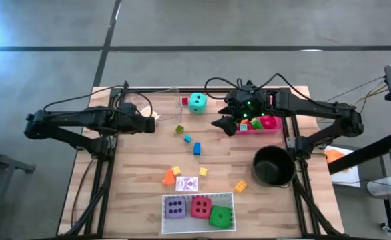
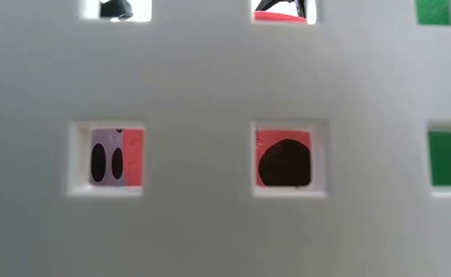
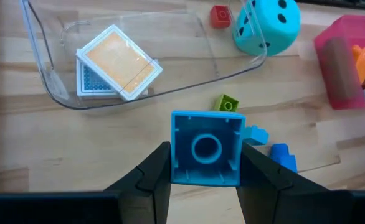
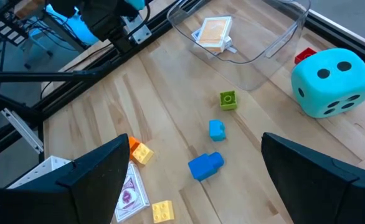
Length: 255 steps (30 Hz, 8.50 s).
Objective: Pick & Place Toys
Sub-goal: Put the light blue game piece into the red bin
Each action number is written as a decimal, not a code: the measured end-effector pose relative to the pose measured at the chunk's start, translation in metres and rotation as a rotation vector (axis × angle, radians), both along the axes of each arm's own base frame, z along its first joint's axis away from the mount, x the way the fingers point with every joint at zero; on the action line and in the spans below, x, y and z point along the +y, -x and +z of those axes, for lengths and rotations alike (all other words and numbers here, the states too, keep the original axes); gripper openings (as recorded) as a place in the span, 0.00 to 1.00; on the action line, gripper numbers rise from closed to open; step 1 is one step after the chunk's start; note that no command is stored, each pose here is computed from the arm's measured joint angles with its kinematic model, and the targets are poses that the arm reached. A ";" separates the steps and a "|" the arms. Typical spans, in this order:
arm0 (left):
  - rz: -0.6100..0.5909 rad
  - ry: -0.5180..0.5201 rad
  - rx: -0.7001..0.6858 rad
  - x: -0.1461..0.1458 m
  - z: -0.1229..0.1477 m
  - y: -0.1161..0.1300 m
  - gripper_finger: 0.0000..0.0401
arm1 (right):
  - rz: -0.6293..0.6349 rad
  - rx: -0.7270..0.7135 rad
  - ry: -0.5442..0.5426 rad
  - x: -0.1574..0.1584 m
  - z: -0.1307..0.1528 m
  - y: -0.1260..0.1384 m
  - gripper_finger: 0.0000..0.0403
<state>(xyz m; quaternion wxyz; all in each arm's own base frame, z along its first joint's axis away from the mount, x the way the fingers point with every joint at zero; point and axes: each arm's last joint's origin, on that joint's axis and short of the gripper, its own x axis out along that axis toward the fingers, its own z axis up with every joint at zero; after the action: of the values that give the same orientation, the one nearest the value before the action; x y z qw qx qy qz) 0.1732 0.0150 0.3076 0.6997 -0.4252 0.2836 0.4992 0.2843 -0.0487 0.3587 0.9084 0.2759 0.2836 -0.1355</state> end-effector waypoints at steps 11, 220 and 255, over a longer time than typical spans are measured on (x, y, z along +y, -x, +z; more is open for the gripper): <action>-0.232 -0.042 -0.135 -0.004 0.016 -0.018 0.33 | 0.000 0.001 0.000 0.000 0.000 0.000 0.88; -0.506 -0.005 -0.634 0.012 0.046 -0.071 0.55 | -0.436 0.612 -0.123 -0.082 -0.136 0.050 0.32; -0.503 0.003 -0.636 0.012 0.045 -0.071 0.54 | -0.446 0.678 -0.194 -0.095 -0.185 0.044 0.32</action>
<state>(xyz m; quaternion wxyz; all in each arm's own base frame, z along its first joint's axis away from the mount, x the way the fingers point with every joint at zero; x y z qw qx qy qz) 0.2445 0.0268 0.3527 0.8522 -0.4768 0.1489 0.1557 0.2400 -0.1435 0.1732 0.6816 0.3546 0.5114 -0.3849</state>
